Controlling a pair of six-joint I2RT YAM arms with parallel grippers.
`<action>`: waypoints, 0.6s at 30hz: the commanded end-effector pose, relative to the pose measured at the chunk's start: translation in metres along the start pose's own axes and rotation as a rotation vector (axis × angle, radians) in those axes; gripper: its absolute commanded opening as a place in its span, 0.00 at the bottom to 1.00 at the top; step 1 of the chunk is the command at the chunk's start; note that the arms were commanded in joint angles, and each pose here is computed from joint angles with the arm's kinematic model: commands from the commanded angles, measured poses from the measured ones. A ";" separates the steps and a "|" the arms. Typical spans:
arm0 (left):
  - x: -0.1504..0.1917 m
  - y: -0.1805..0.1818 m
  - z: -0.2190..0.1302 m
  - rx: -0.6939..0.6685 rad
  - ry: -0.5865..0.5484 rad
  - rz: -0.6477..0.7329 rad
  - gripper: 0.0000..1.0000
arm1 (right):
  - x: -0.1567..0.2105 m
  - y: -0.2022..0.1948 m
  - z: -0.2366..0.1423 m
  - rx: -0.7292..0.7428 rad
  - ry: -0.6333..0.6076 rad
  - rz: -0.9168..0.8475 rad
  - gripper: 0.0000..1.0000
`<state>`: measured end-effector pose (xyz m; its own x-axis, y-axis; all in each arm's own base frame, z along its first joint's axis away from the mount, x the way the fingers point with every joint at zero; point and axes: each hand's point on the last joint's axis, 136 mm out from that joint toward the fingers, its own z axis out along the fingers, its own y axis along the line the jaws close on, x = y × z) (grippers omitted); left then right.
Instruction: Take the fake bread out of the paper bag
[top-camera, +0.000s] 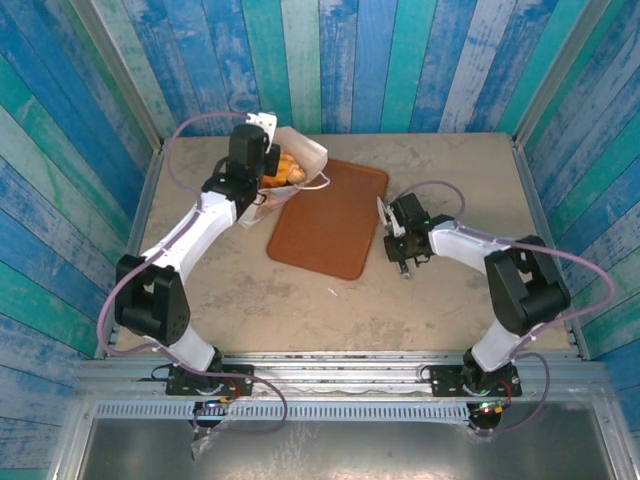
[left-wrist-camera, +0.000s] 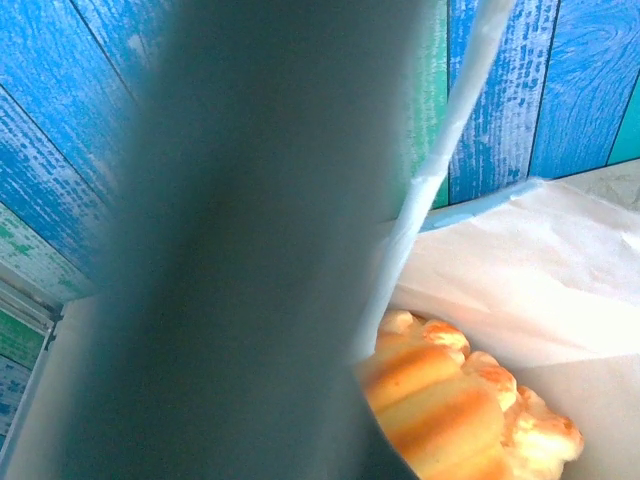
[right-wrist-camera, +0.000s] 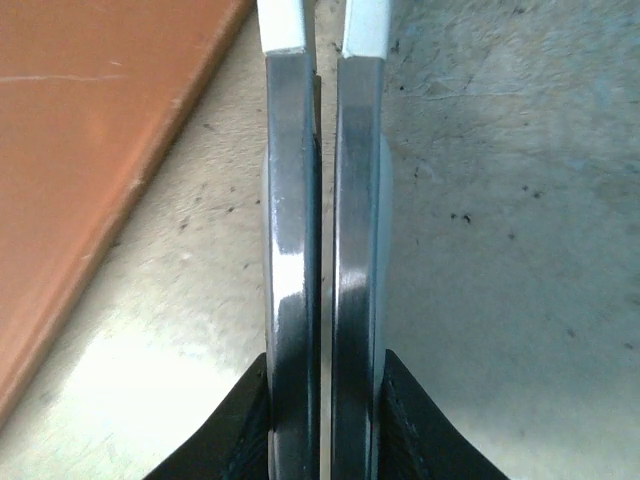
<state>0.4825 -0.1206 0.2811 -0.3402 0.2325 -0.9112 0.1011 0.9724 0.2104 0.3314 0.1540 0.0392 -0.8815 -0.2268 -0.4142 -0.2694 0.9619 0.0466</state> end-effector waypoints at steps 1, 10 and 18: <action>-0.031 0.012 -0.032 -0.001 -0.108 -0.077 0.00 | -0.022 0.001 -0.037 -0.005 -0.124 0.001 0.09; -0.020 0.013 -0.044 0.012 -0.111 -0.137 0.00 | -0.051 0.013 -0.099 -0.131 -0.327 0.056 0.14; -0.009 0.004 -0.046 0.059 -0.110 -0.178 0.00 | -0.061 0.037 -0.130 -0.450 -0.416 0.137 0.19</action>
<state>0.4564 -0.1177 0.2768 -0.3266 0.1229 -0.9372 0.0984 0.9905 0.0956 0.3276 0.1659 0.1642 -0.7286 -0.0056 -0.6849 -0.3201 0.8868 0.3333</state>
